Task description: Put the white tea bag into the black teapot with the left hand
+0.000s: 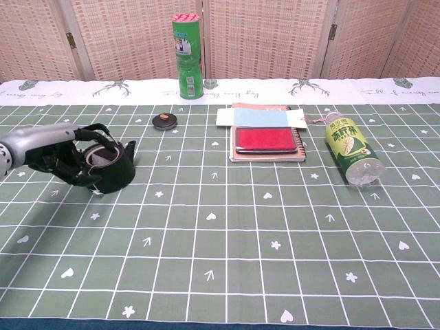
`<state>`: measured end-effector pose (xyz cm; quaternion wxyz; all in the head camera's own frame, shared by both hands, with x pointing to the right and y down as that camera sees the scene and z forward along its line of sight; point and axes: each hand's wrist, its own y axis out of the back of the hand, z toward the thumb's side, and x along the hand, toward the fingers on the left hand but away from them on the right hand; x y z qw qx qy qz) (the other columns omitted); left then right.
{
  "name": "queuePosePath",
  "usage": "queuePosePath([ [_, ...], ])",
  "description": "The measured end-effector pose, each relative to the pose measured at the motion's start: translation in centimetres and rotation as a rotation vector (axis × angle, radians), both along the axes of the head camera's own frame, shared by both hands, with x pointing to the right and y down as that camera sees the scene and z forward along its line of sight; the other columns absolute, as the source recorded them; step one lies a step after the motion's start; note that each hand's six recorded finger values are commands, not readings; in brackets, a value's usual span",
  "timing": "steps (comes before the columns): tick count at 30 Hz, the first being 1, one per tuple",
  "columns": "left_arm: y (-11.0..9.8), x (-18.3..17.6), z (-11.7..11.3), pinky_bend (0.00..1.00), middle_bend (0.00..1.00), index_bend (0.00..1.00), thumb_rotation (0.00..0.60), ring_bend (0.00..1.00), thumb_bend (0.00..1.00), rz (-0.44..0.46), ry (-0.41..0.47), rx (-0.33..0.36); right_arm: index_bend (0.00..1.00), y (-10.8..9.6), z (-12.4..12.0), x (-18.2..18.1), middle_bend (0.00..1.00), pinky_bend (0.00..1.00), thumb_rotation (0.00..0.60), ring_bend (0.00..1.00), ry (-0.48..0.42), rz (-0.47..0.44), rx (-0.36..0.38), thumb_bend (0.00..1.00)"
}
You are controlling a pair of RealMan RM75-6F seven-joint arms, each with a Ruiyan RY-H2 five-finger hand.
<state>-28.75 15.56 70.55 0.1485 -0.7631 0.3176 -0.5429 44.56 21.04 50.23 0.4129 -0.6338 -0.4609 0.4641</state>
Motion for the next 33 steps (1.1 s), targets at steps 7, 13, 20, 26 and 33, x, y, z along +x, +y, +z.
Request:
queuePosePath([
  [7, -1.5, 1.1, -3.9, 1.0, 1.0, 0.17, 0.542, 1.0, 0.34, 0.017, 0.029, 0.092, 0.0, 0.3, -0.5, 0.1, 0.0, 0.0, 0.6, 0.0, -0.015, -0.008, 0.011, 0.42],
  [13, -2.7, -1.3, -9.3, 1.0, 1.0, 0.15, 0.541, 1.0, 0.35, 0.042, -0.052, 0.244, 0.0, 0.4, -0.4, -0.1, 0.0, 0.0, 0.6, 0.0, -0.015, -0.019, 0.006, 0.42],
  [20, -1.4, -6.8, -15.5, 0.97, 0.77, 0.18, 0.528, 0.76, 0.32, 0.005, -0.192, 0.474, 0.0, 0.2, 0.0, -0.4, 0.0, 0.0, 0.6, 0.0, -0.005, -0.024, -0.003, 0.42],
  [26, 3.3, -11.6, -20.4, 0.72, 0.58, 0.17, 0.539, 0.47, 0.32, -0.026, -0.264, 0.722, 0.0, 0.1, 0.4, -0.9, 0.0, 0.0, 0.6, 0.0, 0.011, -0.038, -0.005, 0.42],
  [33, 10.2, -17.0, -21.3, 0.28, 0.26, 0.15, 0.538, 0.2, 0.25, -0.068, -0.37, 0.7, 0.0, -0.1, 2.2, -1.6, 0.0, 0.0, 0.6, 0.0, 0.053, -0.048, -0.054, 0.42],
])
